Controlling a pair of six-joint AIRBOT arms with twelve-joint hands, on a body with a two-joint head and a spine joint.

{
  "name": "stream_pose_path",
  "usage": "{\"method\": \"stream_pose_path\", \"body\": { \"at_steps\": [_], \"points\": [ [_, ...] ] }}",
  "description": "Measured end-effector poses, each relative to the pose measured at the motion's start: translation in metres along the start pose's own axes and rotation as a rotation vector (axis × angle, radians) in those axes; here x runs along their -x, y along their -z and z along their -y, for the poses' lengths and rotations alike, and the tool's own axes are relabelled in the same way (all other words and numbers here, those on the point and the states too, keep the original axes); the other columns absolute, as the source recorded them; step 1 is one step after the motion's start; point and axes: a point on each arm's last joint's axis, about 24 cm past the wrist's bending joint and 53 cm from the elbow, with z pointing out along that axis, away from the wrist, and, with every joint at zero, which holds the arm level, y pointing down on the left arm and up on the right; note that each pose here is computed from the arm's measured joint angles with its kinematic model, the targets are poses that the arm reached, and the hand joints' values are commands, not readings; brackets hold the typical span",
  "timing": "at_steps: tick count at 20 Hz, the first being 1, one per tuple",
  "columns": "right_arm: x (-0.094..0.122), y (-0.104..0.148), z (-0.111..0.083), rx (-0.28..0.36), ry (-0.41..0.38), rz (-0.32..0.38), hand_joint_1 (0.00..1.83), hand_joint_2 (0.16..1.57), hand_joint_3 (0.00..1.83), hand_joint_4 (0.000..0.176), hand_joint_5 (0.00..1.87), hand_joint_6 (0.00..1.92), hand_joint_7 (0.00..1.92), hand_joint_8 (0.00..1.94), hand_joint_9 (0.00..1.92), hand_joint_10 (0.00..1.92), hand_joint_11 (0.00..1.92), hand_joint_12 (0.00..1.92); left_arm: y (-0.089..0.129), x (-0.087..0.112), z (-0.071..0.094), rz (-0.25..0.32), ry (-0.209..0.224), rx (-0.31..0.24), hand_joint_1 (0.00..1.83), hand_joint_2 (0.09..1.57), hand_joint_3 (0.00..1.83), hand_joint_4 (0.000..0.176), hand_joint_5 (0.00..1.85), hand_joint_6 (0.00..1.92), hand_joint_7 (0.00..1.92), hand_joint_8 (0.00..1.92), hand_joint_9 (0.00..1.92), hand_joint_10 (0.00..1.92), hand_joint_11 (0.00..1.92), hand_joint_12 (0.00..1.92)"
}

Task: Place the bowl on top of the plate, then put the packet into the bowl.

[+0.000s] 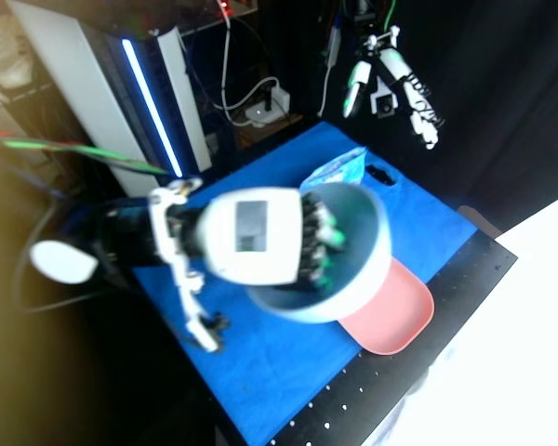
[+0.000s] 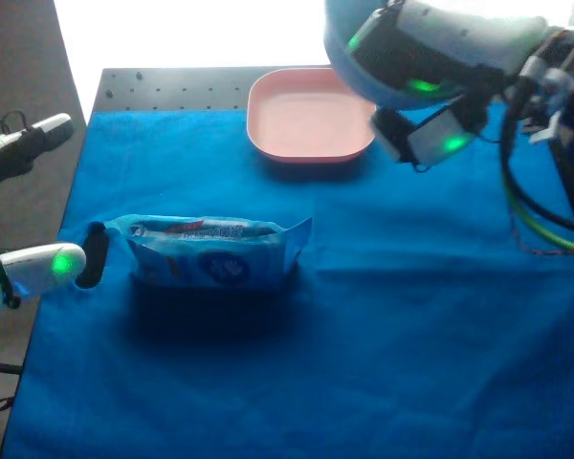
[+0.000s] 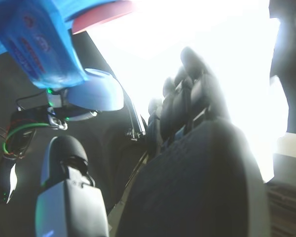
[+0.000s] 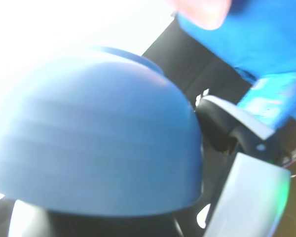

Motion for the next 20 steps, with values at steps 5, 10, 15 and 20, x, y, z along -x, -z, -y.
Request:
{"method": "stream_pose_path", "body": {
  "at_steps": [5, 10, 15, 20],
  "points": [
    [0.000, -0.029, 0.004, -0.029, 0.007, 0.002, 1.31, 1.25, 0.49, 0.000, 1.17, 1.92, 1.33, 1.94, 1.49, 1.92, 1.56, 1.92, -0.006, 0.000, 0.002, 0.003, 0.005, -0.010, 0.59, 1.03, 0.00, 0.101, 0.17, 0.00, 0.14, 0.00, 0.11, 0.00, 0.00, 0.60],
    [-0.023, -0.046, 0.028, -0.121, 0.012, -0.050, 1.32, 1.43, 0.15, 0.000, 1.13, 1.92, 1.34, 1.94, 1.44, 1.92, 1.30, 1.92, -0.013, -0.008, 0.007, -0.022, 0.009, -0.030, 0.59, 1.04, 0.00, 0.085, 0.18, 0.00, 0.17, 0.00, 0.14, 0.01, 0.00, 0.68],
    [-0.035, -0.053, 0.046, -0.182, 0.025, -0.079, 1.49, 1.32, 0.13, 0.000, 1.08, 1.92, 1.22, 1.94, 1.37, 1.92, 1.48, 1.92, -0.014, -0.007, 0.007, -0.017, 0.012, -0.031, 0.62, 1.04, 0.00, 0.093, 0.18, 0.00, 0.16, 0.00, 0.10, 0.01, 0.00, 0.55],
    [-0.049, -0.057, 0.055, -0.223, 0.020, -0.108, 1.54, 1.38, 0.15, 0.000, 1.16, 1.92, 1.29, 1.94, 1.39, 1.92, 1.50, 1.92, -0.016, -0.008, 0.007, -0.014, 0.019, -0.036, 0.58, 1.04, 0.00, 0.084, 0.16, 0.00, 0.15, 0.00, 0.13, 0.00, 0.00, 0.62]
  ]
}}
